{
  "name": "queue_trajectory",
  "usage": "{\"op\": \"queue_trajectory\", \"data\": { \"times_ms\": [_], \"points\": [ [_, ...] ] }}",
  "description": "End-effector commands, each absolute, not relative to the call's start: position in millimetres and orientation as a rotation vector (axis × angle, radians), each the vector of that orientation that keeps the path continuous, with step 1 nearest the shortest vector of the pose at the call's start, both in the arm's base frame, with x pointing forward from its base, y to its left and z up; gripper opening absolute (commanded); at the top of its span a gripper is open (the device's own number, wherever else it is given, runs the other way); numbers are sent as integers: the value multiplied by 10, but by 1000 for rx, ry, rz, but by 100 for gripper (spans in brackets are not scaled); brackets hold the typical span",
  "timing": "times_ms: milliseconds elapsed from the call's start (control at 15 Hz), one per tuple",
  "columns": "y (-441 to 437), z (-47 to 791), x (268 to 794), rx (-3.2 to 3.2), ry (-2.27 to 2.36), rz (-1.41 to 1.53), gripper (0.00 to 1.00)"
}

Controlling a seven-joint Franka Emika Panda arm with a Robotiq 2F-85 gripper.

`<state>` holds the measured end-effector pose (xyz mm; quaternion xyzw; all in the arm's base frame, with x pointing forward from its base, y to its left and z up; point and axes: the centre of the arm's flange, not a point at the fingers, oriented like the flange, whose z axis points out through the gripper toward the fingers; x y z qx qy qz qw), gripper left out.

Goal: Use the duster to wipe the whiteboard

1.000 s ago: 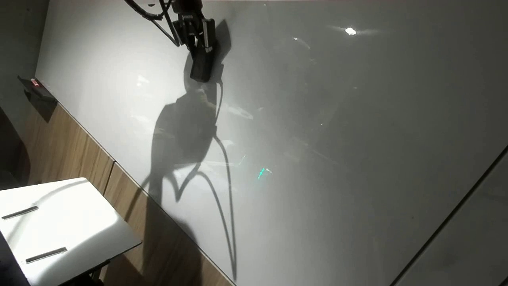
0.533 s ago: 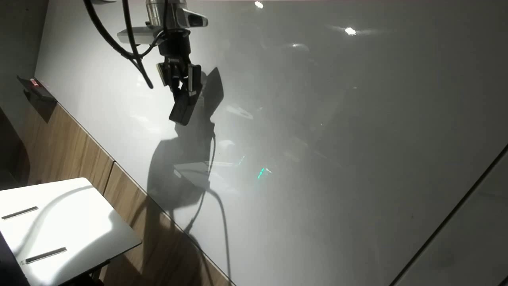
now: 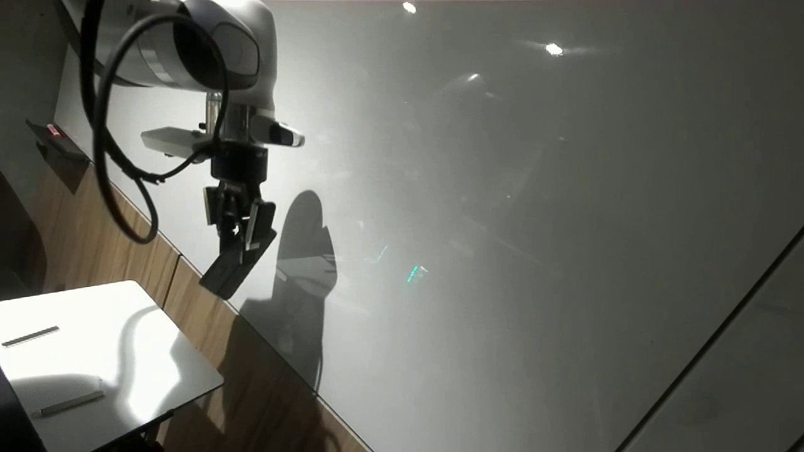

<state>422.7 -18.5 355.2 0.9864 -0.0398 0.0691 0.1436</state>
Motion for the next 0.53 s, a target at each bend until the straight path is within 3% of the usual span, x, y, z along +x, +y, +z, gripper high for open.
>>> {"op": "queue_trajectory", "data": {
  "times_ms": [0, 267, 467],
  "points": [
    [-263, 3063, 4009, 2880, -112, 50, 29],
    [33, 2929, 3461, 2931, -37, -78, 29],
    [166, 2823, 3413, 2967, 9, -131, 29]
  ]
}}
